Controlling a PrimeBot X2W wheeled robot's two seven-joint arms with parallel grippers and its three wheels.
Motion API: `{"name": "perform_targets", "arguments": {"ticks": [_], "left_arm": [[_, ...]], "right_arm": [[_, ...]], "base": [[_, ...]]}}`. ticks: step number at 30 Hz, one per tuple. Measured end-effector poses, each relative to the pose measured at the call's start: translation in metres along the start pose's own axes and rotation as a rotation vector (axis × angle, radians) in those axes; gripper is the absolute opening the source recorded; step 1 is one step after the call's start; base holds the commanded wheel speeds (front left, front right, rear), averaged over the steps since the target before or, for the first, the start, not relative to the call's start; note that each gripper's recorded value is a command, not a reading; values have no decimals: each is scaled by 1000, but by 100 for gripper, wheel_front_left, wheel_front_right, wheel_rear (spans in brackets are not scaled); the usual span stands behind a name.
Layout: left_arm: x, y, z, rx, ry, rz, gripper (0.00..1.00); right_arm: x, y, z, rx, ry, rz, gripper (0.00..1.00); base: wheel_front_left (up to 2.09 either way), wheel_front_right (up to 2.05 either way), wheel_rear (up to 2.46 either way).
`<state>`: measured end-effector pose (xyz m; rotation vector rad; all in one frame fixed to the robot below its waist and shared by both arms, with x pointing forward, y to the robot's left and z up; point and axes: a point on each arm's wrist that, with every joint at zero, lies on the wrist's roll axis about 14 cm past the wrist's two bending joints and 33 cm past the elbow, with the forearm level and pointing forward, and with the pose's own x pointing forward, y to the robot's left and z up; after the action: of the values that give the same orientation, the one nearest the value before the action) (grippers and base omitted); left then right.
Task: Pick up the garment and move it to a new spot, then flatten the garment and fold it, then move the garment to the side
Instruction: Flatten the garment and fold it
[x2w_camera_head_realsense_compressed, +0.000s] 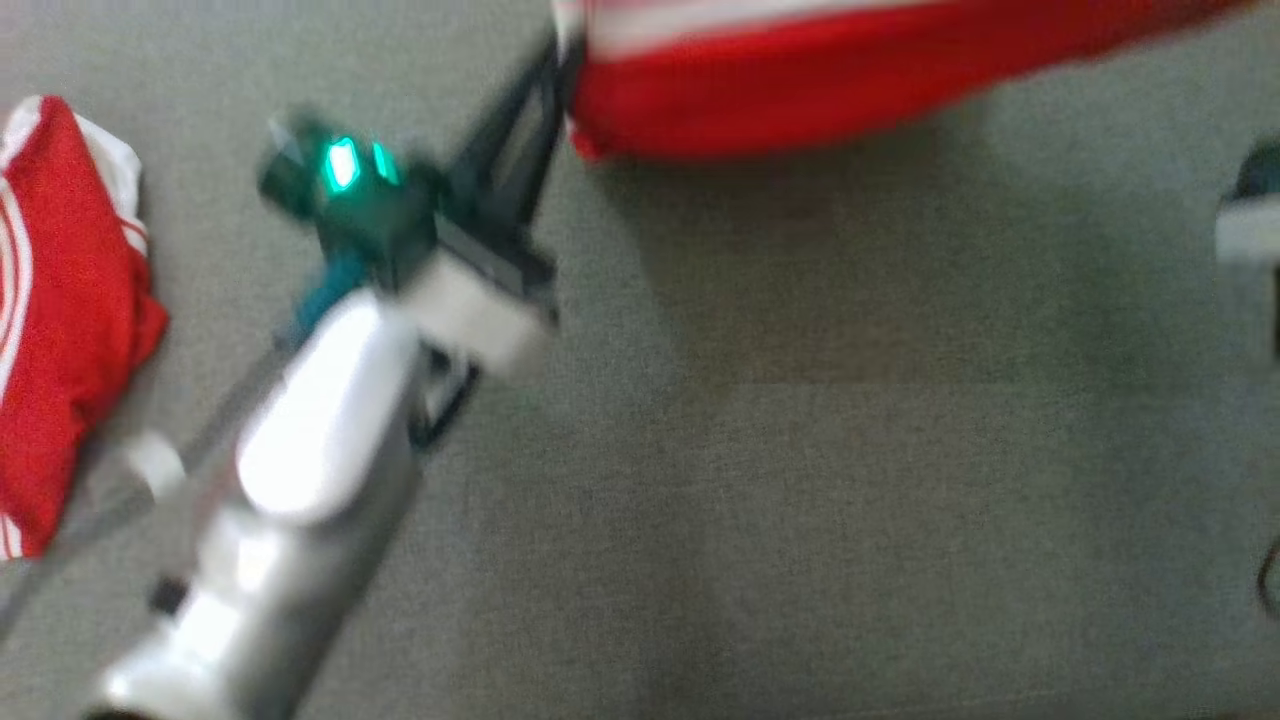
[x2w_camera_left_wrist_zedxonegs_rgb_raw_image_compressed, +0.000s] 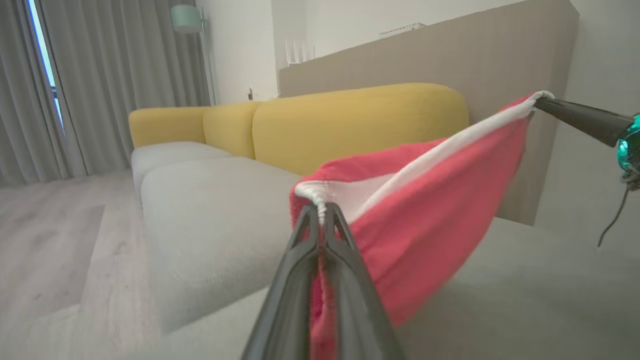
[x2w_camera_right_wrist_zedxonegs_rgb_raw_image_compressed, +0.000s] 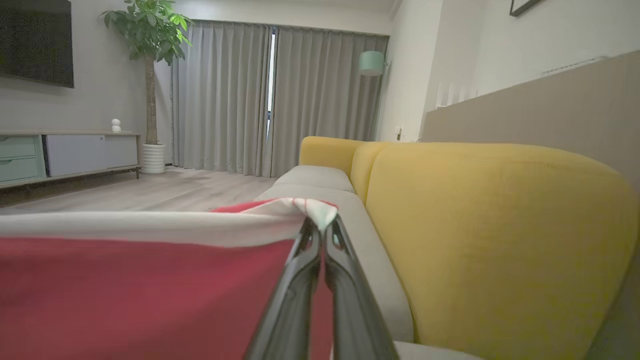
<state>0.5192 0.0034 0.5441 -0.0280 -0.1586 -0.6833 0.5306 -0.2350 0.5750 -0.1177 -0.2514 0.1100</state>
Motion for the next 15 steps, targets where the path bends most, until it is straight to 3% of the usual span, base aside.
{"name": "perform_targets", "arguments": {"ticks": [8, 15], "left_arm": [[-101, -72, -56, -135, 184, -22, 0], [-170, -122, -78, -191, 300, -52, 0]], "right_arm": [[-103, 10, -22, 58, 169, -10, 0], [-187, 11, -15, 82, 297, -37, 0]], "base": [[0, 0, 0], [0, 0, 0]]}}
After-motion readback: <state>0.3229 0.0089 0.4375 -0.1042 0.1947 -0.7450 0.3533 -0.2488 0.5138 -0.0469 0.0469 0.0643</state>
